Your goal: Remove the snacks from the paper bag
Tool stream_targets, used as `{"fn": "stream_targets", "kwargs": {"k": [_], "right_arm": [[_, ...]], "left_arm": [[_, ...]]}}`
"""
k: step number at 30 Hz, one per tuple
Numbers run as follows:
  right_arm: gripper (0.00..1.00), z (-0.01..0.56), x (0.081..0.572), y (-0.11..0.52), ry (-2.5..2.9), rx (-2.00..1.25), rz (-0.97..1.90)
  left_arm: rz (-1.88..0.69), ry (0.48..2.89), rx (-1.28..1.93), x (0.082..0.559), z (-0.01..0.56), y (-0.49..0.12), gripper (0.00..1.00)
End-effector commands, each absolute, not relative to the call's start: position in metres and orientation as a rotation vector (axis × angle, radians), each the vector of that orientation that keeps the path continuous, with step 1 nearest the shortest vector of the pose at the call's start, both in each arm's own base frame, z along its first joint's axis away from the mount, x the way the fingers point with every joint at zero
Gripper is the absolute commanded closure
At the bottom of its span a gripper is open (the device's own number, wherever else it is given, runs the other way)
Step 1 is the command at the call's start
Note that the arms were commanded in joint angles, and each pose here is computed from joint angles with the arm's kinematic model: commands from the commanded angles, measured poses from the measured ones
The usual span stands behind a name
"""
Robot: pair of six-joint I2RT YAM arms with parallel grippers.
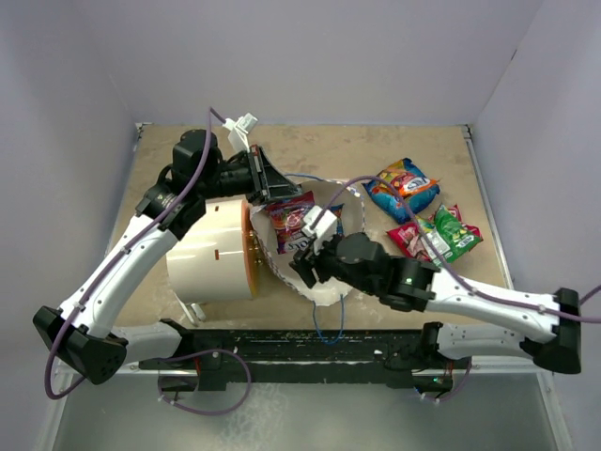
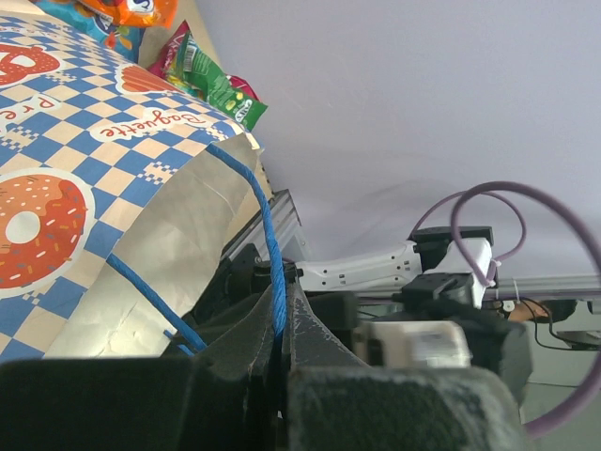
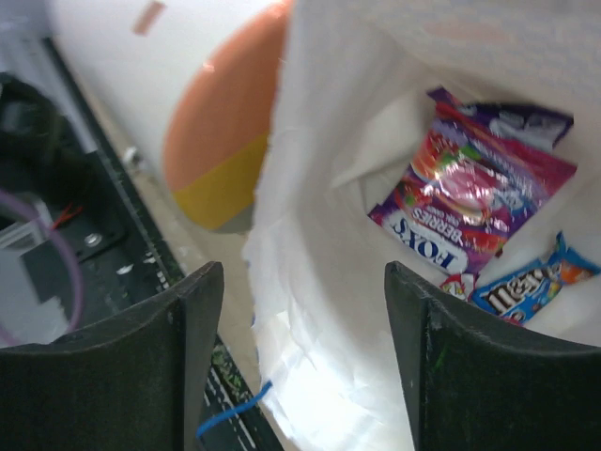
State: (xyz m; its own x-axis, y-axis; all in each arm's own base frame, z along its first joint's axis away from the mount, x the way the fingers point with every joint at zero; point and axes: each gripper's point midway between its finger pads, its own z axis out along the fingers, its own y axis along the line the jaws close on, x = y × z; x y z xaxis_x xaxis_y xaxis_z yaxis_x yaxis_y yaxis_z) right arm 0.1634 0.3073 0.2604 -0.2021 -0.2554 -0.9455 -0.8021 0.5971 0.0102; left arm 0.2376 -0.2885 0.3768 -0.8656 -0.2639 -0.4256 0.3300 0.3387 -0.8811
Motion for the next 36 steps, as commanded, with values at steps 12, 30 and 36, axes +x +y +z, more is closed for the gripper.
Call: {"fn": "stream_targets", "kwargs": {"k": [12, 30, 36], "right_arm": [[0.48, 0.181, 0.253, 0.305, 1.809, -0.039, 0.310], [0.15, 0.129, 0.299, 0.348, 1.816, -0.129, 0.390], [0.02, 0.109, 0.317, 0.352, 1.856, -0.228, 0.378]], "left_arm": [[-1.558, 2.041, 0.118, 0.227, 0.404, -0.284, 1.00], [-1.449, 1.999, 0.377, 0.218, 0.404, -0.280, 1.00], [-1.457, 2.023, 0.388, 0.217, 0.396, -0.282, 1.00]]}}
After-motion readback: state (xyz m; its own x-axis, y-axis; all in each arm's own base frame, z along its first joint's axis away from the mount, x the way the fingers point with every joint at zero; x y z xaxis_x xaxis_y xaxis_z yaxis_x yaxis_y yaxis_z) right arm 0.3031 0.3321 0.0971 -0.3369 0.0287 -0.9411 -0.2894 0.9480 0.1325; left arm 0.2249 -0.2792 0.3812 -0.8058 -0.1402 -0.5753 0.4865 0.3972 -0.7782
